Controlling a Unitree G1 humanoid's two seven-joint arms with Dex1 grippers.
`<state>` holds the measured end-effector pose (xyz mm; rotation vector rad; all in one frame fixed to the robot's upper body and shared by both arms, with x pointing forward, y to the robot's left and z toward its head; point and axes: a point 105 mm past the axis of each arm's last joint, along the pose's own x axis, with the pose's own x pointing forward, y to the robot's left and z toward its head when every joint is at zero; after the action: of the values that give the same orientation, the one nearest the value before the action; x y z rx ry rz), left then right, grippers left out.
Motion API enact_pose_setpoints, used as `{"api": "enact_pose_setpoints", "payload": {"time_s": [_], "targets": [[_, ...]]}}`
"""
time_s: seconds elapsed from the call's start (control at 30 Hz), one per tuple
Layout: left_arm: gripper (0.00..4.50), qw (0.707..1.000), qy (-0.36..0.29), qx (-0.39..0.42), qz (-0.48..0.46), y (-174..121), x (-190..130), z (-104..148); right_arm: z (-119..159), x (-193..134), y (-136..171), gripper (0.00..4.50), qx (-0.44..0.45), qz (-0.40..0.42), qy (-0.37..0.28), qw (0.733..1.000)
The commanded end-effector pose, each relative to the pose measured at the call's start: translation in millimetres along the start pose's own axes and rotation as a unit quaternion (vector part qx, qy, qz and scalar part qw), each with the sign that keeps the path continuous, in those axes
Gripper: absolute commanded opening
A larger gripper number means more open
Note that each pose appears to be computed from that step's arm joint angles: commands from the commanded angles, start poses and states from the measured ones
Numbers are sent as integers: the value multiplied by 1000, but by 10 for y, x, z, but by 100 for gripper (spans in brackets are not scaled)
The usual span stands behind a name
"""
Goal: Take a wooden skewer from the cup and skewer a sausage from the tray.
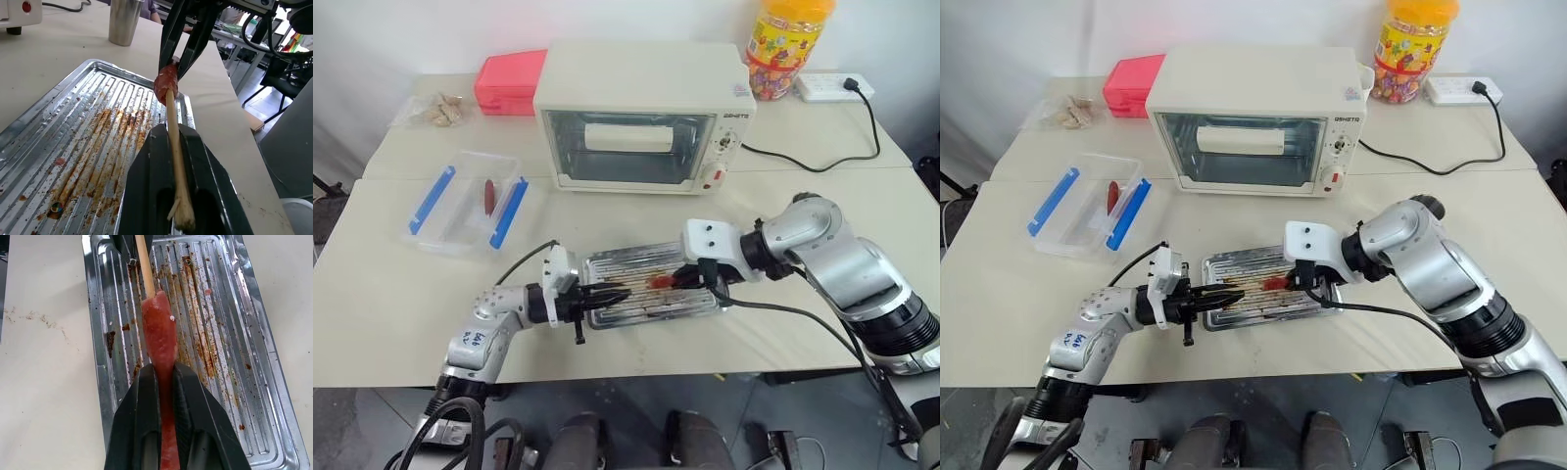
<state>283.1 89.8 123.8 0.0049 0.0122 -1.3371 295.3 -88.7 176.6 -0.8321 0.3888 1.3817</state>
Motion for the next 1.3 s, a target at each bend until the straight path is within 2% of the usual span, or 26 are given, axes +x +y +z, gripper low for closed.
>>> {"api": "enact_pose_setpoints", "payload": {"time_s": [0.03,0.17,0.3,0.37,0.43,0.5,0.6,0.7,0.83,0.87,1.0,1.13,1.23,1.3], "targets": [[0,999,-26,29,-2,-66,-115,147,164,-54,127,123,-40,29,-43,998],[0,998,-26,36,54,-22,-481,158,-111,-234,84,253,-35,16,-6,999],[0,990,-27,46,128,-11,-859,187,-245,-420,81,390,-28,0,-26,999],[0,982,-38,45,177,-37,-1069,227,-279,-488,142,448,-32,-4,-66,997],[0,966,-68,45,244,-42,-1294,332,-232,-547,232,448,-50,-5,-143,988],[0,945,-101,55,307,-40,-1466,469,-125,-595,249,448,-58,-46,-235,969],[0,912,-143,61,379,-9,-1662,631,9,-663,202,448,-14,-98,-318,943],[0,864,-175,64,468,162,-1905,747,154,-720,235,448,20,-114,-386,915],[0,811,-136,97,560,524,-2090,782,235,-725,221,448,8,-176,-416,892],[0,808,-145,92,563,585,-2088,811,247,-721,222,448,3,-185,-418,889],[0,818,-117,72,558,847,-1980,770,293,-733,206,448,-17,-213,-419,883],[0,827,-82,73,551,954,-1912,704,310,-760,233,448,-21,-212,-409,887],[0,814,-92,47,571,1040,-1952,680,310,-759,255,448,-25,-216,-402,890],[0,800,-60,70,593,1091,-2001,665,313,-764,271,448,-25,-218,-401,889]]}}
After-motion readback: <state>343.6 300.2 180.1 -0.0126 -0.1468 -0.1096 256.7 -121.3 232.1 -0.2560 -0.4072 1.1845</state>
